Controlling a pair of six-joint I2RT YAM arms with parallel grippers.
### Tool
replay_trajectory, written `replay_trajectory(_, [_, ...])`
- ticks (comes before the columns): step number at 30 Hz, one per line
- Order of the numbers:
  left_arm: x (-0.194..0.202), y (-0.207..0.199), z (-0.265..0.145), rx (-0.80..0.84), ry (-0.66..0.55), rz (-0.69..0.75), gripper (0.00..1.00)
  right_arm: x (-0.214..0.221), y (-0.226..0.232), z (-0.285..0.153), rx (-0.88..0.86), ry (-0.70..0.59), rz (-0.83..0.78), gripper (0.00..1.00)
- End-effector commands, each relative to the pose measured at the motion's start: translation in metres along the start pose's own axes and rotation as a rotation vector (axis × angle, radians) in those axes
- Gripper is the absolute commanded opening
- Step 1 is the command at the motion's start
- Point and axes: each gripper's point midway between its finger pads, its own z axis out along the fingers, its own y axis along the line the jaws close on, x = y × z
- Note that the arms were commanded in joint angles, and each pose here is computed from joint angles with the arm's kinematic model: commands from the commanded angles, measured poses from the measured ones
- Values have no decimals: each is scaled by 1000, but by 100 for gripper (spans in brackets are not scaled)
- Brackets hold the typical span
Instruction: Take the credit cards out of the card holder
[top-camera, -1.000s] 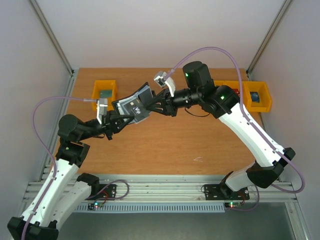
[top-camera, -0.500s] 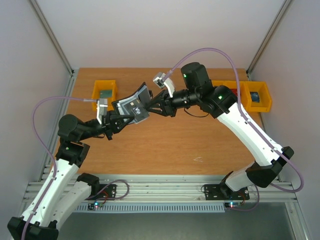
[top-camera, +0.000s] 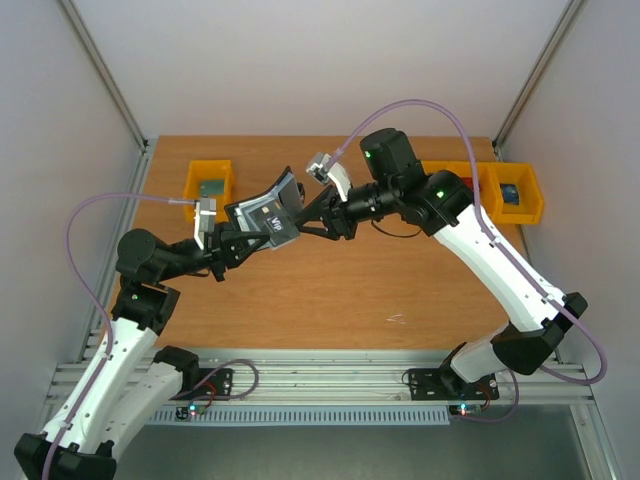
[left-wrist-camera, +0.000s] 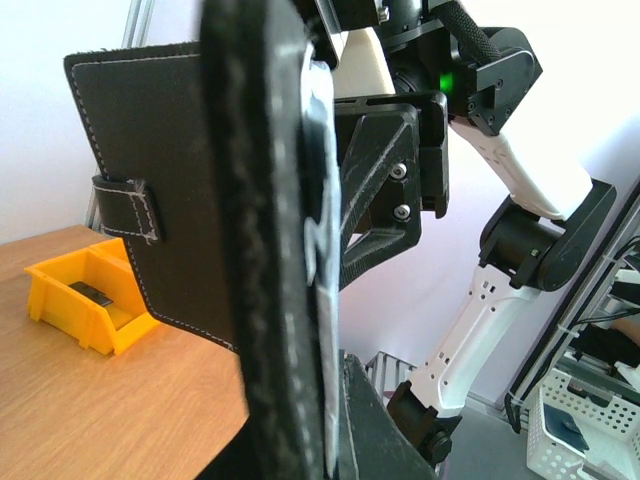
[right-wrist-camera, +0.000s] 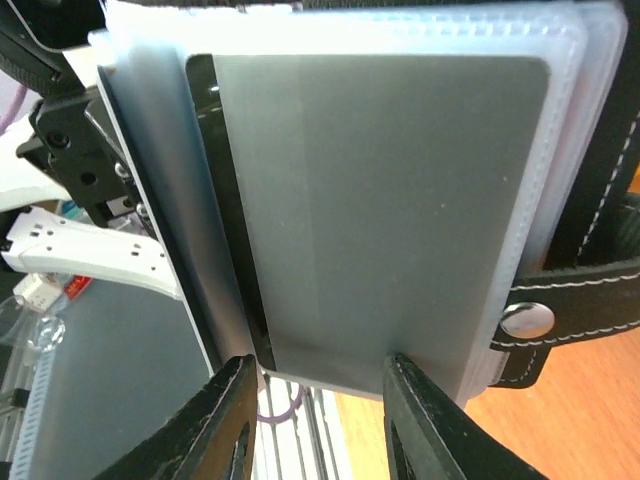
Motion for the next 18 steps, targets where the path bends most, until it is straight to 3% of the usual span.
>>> replay_trajectory(1, [-9, -6, -1, 12, -30, 64, 0, -5, 17, -23, 11, -14, -75, 34])
replay_trajectory(12, [-8, -7, -1, 18, -26, 67, 0, -7, 23, -19, -46, -26, -53, 35])
replay_trajectory(18, [-9, -9, -1, 23, -27, 73, 0, -11, 0, -6, 27, -27, -7, 22])
